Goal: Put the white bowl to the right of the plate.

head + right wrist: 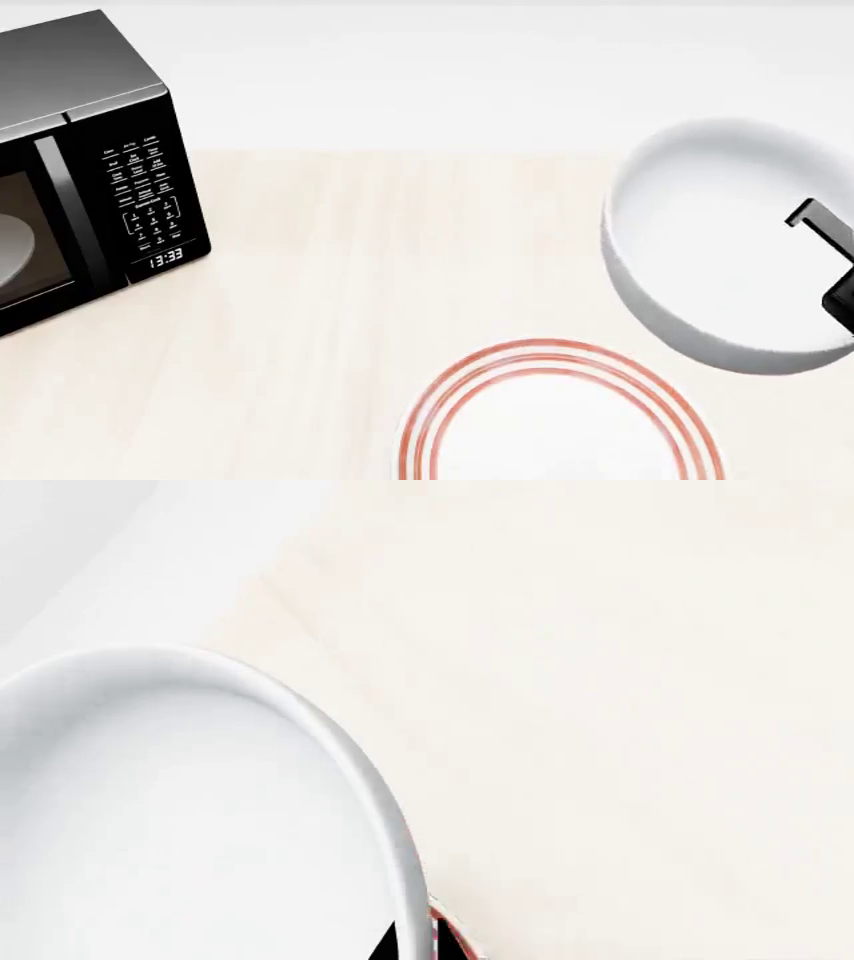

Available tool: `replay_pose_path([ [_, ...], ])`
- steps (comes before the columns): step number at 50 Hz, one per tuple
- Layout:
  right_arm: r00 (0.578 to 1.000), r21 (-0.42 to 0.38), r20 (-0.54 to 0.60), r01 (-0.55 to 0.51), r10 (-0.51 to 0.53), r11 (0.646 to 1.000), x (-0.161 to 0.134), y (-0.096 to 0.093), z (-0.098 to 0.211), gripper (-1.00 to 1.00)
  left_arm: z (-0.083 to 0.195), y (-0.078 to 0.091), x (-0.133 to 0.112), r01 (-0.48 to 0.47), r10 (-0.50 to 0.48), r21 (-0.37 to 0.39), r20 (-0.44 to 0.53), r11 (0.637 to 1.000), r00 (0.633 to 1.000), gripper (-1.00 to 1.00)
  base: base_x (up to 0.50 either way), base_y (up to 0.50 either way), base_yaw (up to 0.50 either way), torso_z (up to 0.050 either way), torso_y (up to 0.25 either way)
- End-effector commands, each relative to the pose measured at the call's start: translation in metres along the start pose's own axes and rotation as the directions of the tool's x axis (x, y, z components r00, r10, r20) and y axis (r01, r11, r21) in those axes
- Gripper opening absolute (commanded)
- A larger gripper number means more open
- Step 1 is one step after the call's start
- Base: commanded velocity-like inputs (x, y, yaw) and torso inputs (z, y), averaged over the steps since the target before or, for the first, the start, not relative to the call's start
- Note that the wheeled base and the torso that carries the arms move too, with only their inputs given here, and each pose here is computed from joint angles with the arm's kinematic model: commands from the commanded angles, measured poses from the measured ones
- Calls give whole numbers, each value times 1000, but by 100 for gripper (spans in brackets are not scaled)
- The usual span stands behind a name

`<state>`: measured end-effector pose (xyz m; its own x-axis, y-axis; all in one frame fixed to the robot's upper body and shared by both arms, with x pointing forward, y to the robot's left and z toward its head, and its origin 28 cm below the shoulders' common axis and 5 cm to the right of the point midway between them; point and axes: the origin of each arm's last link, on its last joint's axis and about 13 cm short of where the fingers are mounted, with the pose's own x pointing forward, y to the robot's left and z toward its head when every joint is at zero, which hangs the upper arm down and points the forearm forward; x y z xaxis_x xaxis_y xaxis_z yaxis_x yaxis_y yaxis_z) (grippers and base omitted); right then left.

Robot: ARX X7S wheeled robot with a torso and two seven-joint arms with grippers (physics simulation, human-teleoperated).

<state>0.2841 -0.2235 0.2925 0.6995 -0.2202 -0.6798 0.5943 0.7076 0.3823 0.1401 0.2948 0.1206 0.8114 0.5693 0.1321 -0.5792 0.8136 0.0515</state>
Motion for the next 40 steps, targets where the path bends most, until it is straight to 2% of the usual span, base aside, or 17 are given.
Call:
replay_pose_path([
  [1, 998, 92, 43, 49, -53, 995, 0, -27, 18, -100, -1, -1, 0, 1, -1, 8, -1, 1000, 1000, 100, 0, 0, 0, 0, 0],
  [12, 992, 148, 44, 109, -116, 983, 6, -55, 23, -100, -1, -3, 0, 2, -2, 15, -3, 1000, 1000, 100, 0, 0, 0, 0, 1],
  [24, 986, 181, 41, 151, -161, 972, 13, -78, 22, -100, -2, -3, 1, 0, 0, 20, -2, 1000, 1000, 100, 0, 0, 0, 1, 1],
  [40, 977, 193, 14, 205, -211, 960, 33, -99, 13, -100, -2, -5, 0, 2, -2, 25, -3, 1000, 1000, 100, 0, 0, 0, 0, 1],
])
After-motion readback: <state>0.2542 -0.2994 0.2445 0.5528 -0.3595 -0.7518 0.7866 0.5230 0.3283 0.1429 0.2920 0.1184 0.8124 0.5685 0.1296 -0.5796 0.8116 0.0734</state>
